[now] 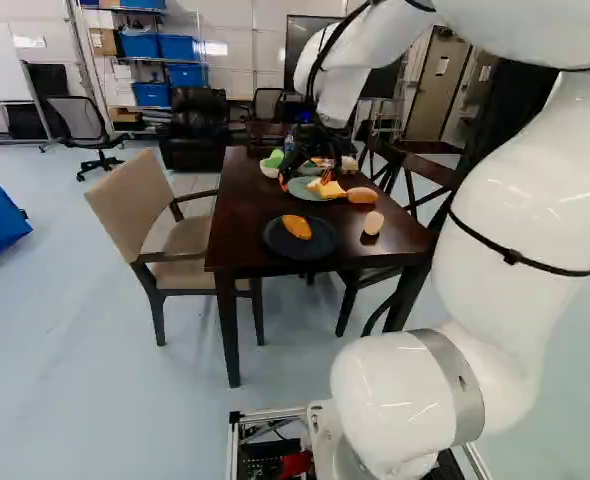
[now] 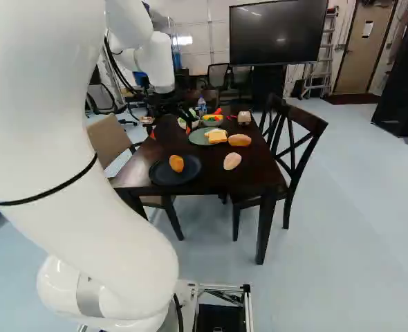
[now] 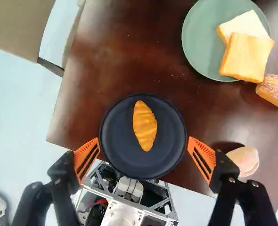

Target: Move the croissant to the empty plate

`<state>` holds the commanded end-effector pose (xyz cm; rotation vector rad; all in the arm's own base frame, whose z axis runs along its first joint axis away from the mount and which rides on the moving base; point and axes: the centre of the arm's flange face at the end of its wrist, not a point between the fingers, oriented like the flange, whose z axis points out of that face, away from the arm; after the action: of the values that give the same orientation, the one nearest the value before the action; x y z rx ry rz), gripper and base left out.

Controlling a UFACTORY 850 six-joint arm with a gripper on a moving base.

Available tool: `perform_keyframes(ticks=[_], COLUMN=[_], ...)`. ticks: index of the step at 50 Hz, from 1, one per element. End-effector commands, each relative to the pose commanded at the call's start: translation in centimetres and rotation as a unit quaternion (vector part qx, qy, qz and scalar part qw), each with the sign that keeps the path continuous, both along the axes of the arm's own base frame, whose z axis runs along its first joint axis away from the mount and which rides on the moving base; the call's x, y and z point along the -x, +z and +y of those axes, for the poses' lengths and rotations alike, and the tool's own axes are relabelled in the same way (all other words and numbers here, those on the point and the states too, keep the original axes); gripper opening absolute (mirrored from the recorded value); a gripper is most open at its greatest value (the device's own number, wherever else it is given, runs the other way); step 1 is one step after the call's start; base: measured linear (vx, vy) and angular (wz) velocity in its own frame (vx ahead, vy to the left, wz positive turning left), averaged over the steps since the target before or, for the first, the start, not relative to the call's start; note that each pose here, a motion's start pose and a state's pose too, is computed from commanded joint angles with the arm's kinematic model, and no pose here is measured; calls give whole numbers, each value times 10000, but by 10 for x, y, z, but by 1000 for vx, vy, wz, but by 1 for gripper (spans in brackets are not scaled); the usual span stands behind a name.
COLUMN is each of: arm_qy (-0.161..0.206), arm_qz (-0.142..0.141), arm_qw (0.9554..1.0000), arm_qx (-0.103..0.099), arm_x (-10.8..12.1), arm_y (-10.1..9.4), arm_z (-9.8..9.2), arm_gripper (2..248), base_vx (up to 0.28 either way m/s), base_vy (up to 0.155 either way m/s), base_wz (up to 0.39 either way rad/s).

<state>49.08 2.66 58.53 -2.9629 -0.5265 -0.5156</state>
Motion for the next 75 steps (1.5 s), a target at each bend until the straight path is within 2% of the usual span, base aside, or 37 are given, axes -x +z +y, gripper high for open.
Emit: perform_keyframes(ticks=[12, 28, 75], arm_qy=[48, 140, 142], arm_qz=[-102, -38, -24], arm_qw=[9999, 9998, 9998], arm_qx=[83, 149, 148], arm_x=[9, 24, 24], arm_y=[16, 36, 36], arm_z=[-3, -4, -4], arm_gripper=[247, 247, 247], base_vx=[0, 0, 0], base_vy=[0, 0, 0], base_wz=[0, 0, 0])
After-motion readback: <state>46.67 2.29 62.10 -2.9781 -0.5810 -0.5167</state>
